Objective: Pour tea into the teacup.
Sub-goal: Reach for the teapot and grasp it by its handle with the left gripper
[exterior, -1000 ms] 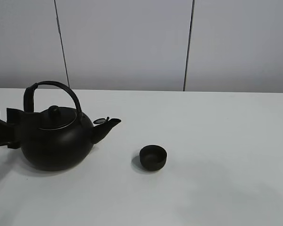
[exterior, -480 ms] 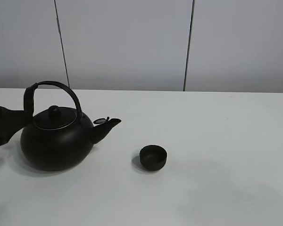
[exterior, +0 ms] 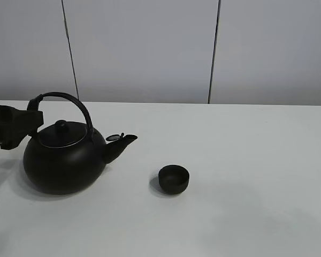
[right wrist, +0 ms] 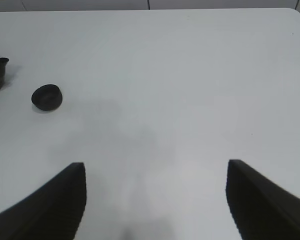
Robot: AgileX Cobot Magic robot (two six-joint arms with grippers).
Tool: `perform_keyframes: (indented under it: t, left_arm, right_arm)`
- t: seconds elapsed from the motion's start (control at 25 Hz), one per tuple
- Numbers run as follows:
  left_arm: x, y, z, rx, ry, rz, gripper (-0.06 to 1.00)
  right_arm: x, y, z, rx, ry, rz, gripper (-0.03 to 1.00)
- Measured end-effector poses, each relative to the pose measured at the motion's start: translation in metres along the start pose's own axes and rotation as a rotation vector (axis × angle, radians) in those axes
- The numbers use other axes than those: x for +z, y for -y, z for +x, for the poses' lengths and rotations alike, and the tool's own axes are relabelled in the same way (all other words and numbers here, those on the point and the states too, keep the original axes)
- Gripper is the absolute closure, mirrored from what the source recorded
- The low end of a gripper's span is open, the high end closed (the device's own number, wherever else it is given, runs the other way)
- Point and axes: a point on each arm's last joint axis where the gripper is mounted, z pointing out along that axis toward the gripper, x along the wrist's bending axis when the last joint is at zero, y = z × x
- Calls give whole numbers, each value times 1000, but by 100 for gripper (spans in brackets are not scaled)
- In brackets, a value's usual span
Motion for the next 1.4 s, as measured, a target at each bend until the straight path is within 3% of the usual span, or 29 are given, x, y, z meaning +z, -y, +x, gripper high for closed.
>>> perform_keyframes:
  t: [0.36,0.88,1.08,1.4]
  left_arm:
    - [7,20,1,-21,13,72,28]
    - [32,5,8,7,25,-5,28]
    - [32,4,8,7,25,-6,36]
    - [34,3,5,117,59,-10,41]
  right_arm:
    - [0,0,0,0,0,0,43]
    - [0,0,0,0,-1,1,43]
    - [0,0,0,0,-1,1,43]
    - [0,0,0,0,-1,1,43]
